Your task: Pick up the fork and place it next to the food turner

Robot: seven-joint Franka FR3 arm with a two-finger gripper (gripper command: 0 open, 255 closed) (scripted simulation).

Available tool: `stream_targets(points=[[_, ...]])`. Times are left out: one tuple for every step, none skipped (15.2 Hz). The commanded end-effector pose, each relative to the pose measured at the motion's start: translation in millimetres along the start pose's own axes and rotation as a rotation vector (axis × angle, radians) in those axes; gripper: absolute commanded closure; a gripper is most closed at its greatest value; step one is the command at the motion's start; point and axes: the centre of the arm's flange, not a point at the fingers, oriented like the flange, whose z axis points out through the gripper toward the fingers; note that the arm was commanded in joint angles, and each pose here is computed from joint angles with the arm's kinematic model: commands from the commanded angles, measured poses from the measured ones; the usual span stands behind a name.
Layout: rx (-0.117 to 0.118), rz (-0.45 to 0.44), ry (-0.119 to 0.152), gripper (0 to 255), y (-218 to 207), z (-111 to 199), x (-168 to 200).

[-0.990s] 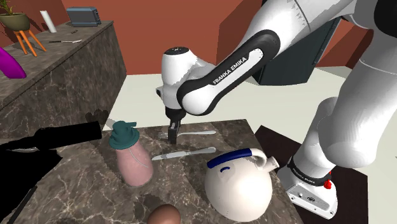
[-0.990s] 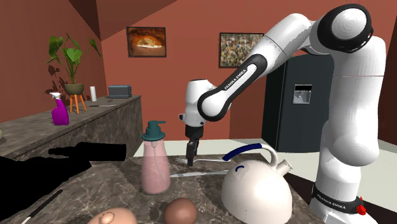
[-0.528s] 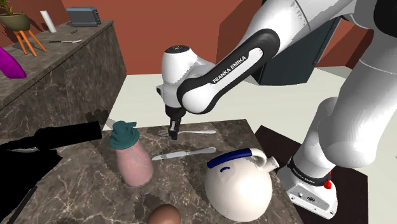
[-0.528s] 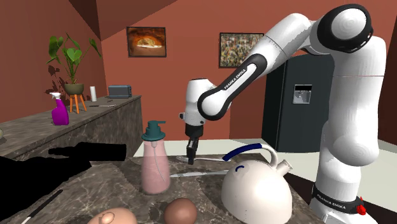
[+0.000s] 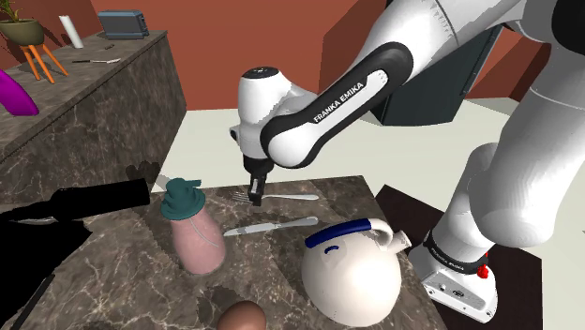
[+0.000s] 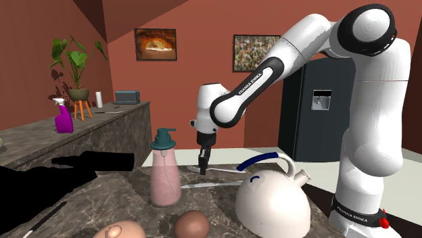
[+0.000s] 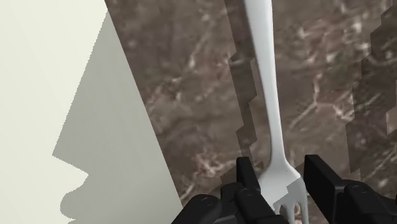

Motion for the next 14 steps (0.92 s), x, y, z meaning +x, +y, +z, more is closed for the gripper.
stream_targets(points=[[0.003,-0.003,-0.006,255,-2.6,-0.7,-0.6],[0.003,-0.003,-0.006,255,-2.6,-6.0,-0.2],[0.003,-0.003,-0.006,255,-2.6,-11.2,0.3],[0.003,-0.003,-0.006,255,-2.7,-16.5,0.7],[0.003,-0.003,-0.006,255,-2.7,-21.7,1.1],[0.003,-0.003,-0.006,255,-2.7,-27.0,1.5],[0.003,-0.003,-0.006,255,-2.8,-32.3,2.0],[0.003,-0.003,-0.006,255,-2.8,-37.5,2.4],[0.003,-0.003,-0.006,255,-2.9,-42.8,2.8],[0.003,-0.003,-0.006,255,-2.9,-48.1,3.2],[0.003,-0.003,-0.006,255,-2.9,-53.3,3.7],[0.003,-0.003,-0.006,255,-3.0,-58.6,4.1],[0.003,-0.003,-0.006,255,-3.0,-63.9,4.5],[0.003,-0.003,-0.006,255,-3.0,-69.1,4.9]])
